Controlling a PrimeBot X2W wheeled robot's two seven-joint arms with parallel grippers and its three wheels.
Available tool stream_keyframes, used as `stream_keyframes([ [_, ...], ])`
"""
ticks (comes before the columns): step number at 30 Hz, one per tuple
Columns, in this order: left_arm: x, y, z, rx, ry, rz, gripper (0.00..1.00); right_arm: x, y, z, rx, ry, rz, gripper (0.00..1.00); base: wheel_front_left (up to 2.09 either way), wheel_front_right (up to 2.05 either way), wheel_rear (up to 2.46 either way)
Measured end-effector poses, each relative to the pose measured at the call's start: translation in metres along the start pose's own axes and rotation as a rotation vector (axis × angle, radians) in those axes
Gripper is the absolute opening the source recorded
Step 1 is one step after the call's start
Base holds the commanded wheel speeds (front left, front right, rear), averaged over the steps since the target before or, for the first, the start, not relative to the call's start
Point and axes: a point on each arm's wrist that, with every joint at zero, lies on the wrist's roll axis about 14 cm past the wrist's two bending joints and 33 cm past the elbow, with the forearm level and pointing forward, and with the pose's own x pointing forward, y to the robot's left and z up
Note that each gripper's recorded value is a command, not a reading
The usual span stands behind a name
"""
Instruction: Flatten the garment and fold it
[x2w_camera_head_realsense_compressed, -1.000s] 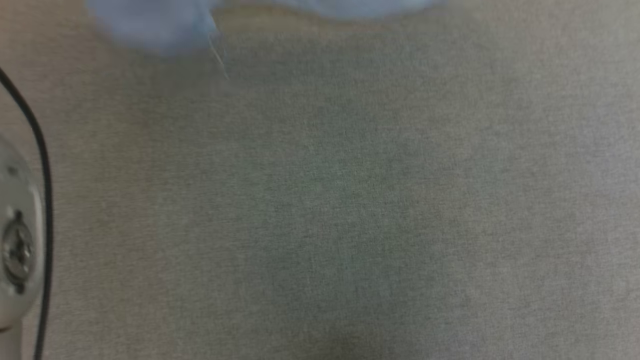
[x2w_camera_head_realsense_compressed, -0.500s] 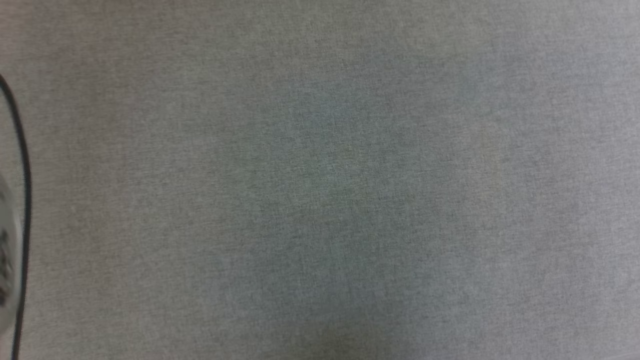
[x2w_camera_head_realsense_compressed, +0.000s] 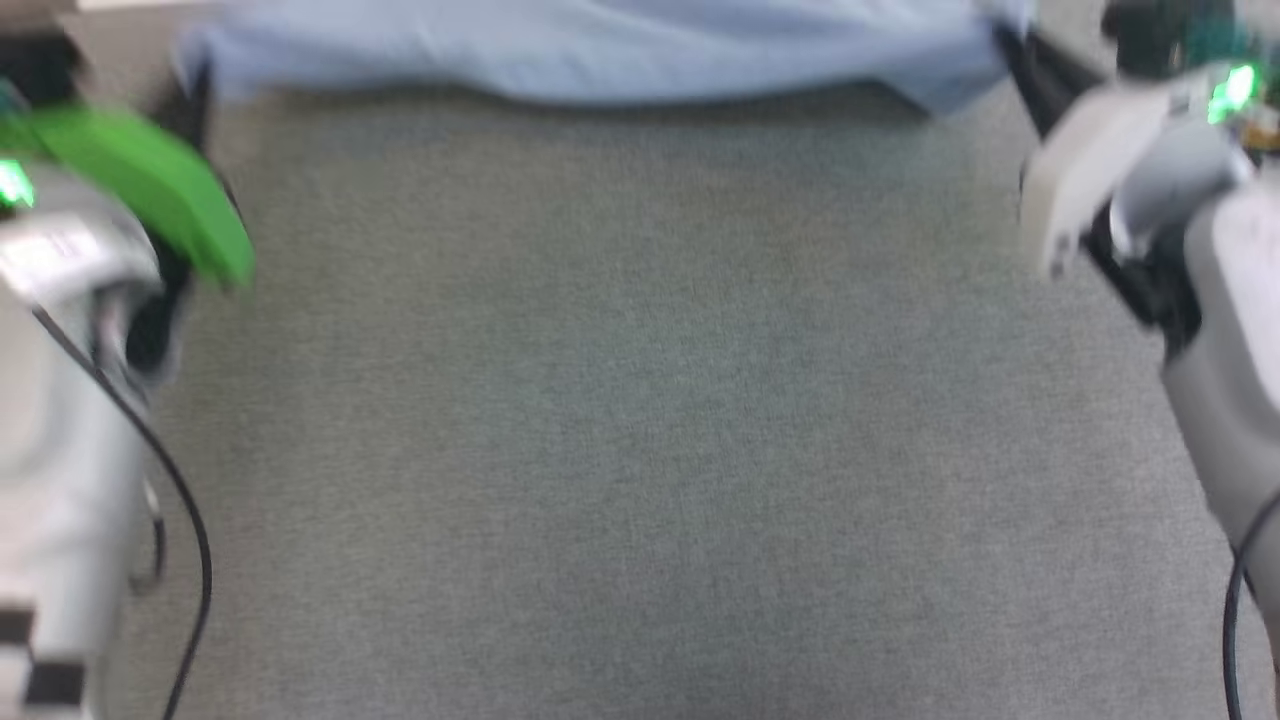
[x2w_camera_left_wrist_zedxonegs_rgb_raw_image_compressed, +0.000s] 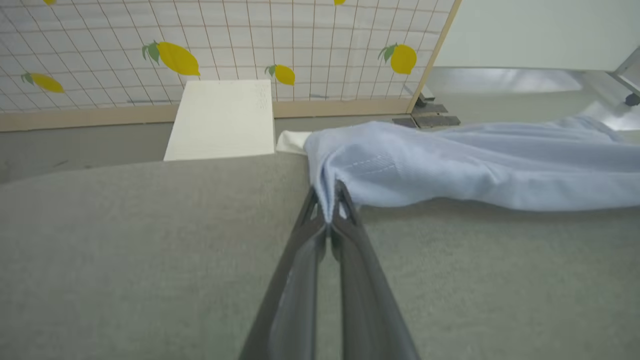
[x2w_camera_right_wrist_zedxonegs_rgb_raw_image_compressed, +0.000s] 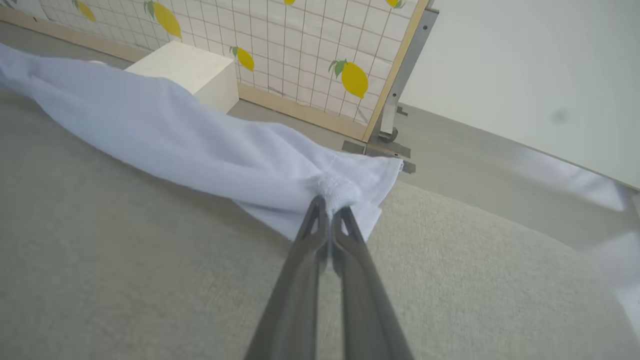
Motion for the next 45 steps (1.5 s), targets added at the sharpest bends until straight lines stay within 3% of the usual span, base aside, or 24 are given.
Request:
stream_keyframes([
  [3,-0.048,-0.010,-0.053,-0.028,0.173,-0.027,0.00,-0.031,0.002,-0.020,0.024,0.039,0.002,0.00,0.00,0.00,0.00],
  [9,-0.135,-0.031,-0.112,-0.079,0.399,-0.054,0.00,-0.079,0.001,-0.042,0.064,0.074,-0.025,0.00,0.00,0.00,0.00],
  [16,-0.218,-0.061,-0.147,-0.201,0.537,-0.056,0.00,-0.124,0.013,-0.080,0.102,0.186,-0.034,0.00,0.00,0.00,0.00],
  [30,-0.304,-0.104,-0.196,-0.365,0.728,-0.041,0.00,-0.206,0.029,-0.179,0.185,0.558,-0.072,0.00,0.00,0.00,0.00],
  [35,-0.289,-0.100,-0.173,-0.304,0.533,-0.039,0.00,-0.217,0.032,-0.178,0.253,0.495,-0.112,0.00,0.00,0.00,0.00],
  [39,-0.265,-0.103,-0.142,-0.259,0.277,-0.035,0.00,-0.212,0.038,-0.161,0.297,0.333,-0.134,0.00,0.00,0.00,0.00],
  [45,-0.225,-0.111,-0.084,-0.125,-0.076,-0.072,0.00,-0.201,0.042,-0.127,0.269,0.096,-0.131,0.00,0.00,0.00,0.00],
])
